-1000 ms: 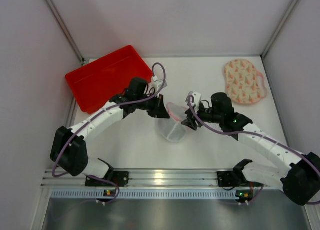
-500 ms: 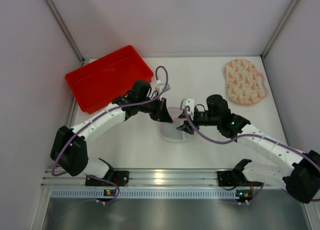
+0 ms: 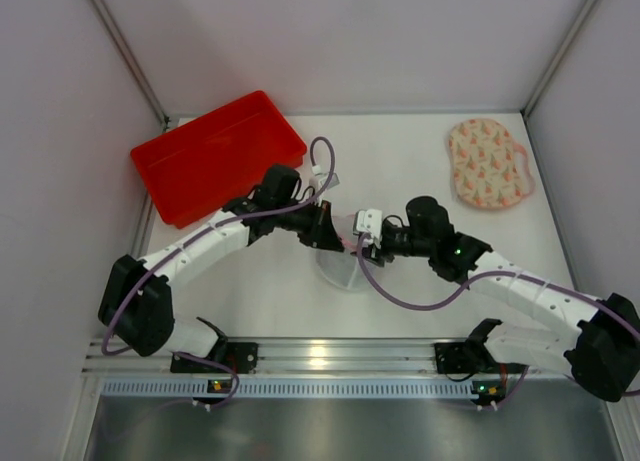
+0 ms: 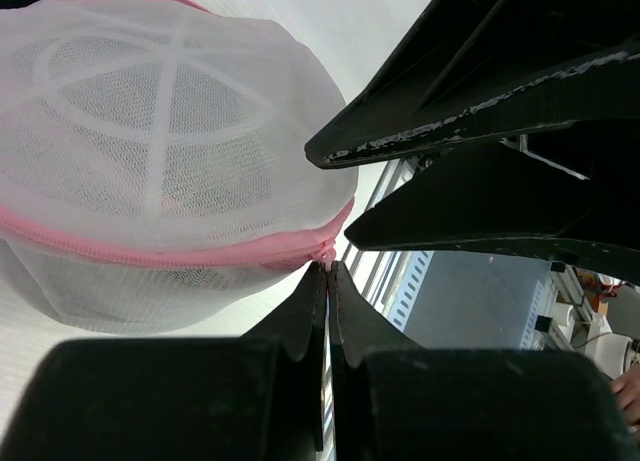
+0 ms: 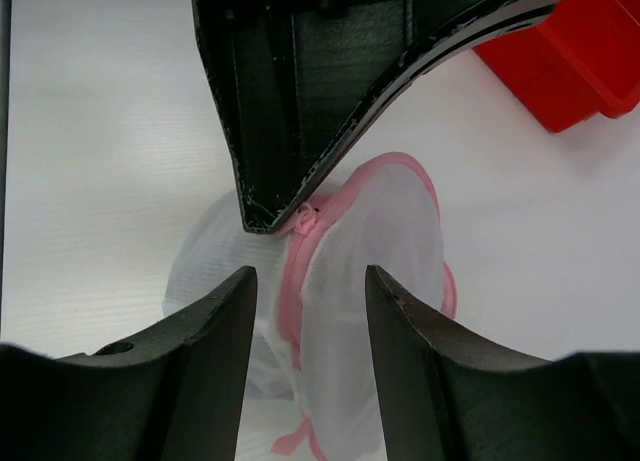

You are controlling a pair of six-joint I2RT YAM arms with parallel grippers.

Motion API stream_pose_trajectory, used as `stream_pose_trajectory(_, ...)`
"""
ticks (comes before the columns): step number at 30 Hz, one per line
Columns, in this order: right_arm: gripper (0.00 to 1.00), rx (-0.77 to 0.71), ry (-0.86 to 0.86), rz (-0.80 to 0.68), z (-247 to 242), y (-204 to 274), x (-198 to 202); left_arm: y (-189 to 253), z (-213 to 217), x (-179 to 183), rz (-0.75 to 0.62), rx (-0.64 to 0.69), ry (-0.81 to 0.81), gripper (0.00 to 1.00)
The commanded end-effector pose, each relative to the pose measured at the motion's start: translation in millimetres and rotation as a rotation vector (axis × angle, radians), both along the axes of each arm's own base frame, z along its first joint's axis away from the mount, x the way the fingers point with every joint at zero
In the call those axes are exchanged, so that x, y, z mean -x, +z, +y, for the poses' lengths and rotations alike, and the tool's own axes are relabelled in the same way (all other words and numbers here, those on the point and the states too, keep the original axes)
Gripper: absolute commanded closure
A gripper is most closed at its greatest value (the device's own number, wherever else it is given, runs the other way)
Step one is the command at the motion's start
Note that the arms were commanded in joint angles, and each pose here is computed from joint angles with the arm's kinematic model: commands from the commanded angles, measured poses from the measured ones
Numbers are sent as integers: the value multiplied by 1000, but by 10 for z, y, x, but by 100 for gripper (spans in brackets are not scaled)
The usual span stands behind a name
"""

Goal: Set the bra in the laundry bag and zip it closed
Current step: Zip the zipper on the laundry bag.

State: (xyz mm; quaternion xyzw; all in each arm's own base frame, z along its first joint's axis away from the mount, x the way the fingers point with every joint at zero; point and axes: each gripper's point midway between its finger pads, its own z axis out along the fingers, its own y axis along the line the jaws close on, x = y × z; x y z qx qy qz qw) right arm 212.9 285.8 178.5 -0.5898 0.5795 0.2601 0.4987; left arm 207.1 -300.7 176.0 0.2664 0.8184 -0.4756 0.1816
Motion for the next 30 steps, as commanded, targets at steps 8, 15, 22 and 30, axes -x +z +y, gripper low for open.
stream_pose_trajectory(8, 81, 28, 61, -91, 103, -70, 5, 195, -54, 12, -27, 67, -18, 100)
stream_pose_trajectory(15, 100, 22, 18, -145, -32, 18, 17, 114, 90, -126, 35, 69, 69, 100)
stream_pose_trajectory(22, 100, 37, 34, -238, -209, -54, 120, 23, 358, -417, 128, 100, 189, 100)
stream_pose_trajectory(30, 66, 20, 19, -317, -220, 182, 52, 523, 268, -428, -14, 206, 104, 100)
